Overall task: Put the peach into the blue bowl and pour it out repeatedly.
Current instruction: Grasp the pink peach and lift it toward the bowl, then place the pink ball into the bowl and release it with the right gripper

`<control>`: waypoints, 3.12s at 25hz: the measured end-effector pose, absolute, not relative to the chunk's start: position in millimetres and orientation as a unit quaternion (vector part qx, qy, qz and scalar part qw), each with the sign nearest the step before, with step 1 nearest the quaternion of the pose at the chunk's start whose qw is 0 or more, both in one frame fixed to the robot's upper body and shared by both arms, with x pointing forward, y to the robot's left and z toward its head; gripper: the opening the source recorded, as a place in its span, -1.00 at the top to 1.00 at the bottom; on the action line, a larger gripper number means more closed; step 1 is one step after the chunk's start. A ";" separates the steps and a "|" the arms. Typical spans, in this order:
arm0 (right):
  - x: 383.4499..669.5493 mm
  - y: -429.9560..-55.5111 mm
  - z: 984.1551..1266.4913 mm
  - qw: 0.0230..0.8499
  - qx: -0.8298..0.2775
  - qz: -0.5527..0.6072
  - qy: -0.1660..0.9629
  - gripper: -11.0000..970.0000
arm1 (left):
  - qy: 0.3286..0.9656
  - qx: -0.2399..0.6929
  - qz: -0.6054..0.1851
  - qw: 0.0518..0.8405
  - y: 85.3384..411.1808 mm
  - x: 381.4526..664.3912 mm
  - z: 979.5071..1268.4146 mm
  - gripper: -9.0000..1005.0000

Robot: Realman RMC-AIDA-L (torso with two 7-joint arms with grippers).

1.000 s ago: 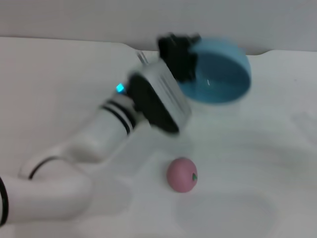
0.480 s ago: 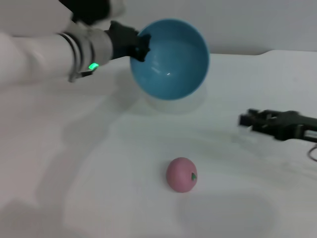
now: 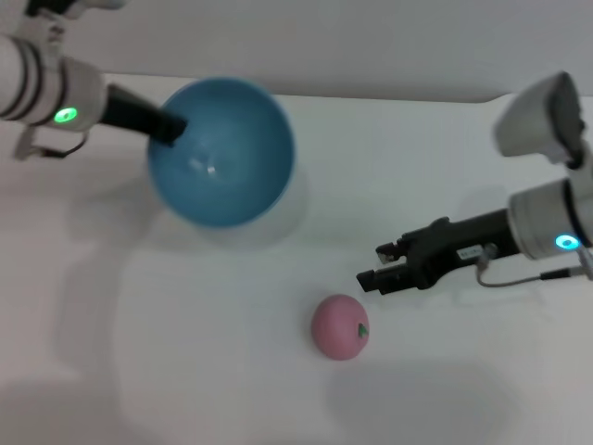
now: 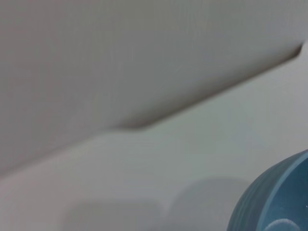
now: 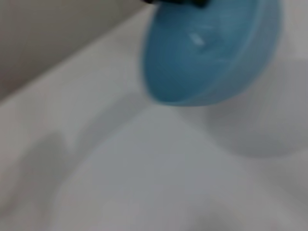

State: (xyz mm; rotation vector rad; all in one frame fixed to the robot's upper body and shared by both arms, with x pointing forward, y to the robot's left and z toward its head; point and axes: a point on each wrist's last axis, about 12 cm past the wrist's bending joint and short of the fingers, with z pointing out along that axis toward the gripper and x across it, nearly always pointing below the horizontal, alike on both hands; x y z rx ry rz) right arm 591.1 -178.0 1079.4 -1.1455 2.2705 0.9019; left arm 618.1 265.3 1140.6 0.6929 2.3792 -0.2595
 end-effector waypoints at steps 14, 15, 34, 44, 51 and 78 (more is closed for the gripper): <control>594.3 -128.0 1083.1 0.191 -0.464 0.290 0.815 -0.22 | 0.947 0.168 -0.098 0.255 309.8 600.3 1143.6 0.98; 593.2 -125.7 1082.3 0.189 -0.468 0.289 0.814 -0.21 | 0.947 0.168 -0.100 0.254 309.0 600.1 1143.6 0.98; 566.2 -106.2 1054.2 0.135 -0.471 0.261 0.832 -0.07 | 0.947 0.171 -0.117 0.247 304.2 599.8 1146.7 0.98; 567.1 -113.0 1057.6 0.125 -0.471 0.261 0.833 0.08 | 0.947 0.172 -0.118 0.244 304.6 598.5 1146.0 0.98; 572.0 -119.7 1062.8 0.157 -0.445 0.282 0.835 0.40 | 0.947 0.178 -0.117 0.240 302.0 598.9 1144.9 0.98; 557.6 -209.5 1144.9 0.384 -0.469 0.410 0.681 0.88 | 0.893 0.376 -0.177 0.173 132.6 601.0 1125.3 0.98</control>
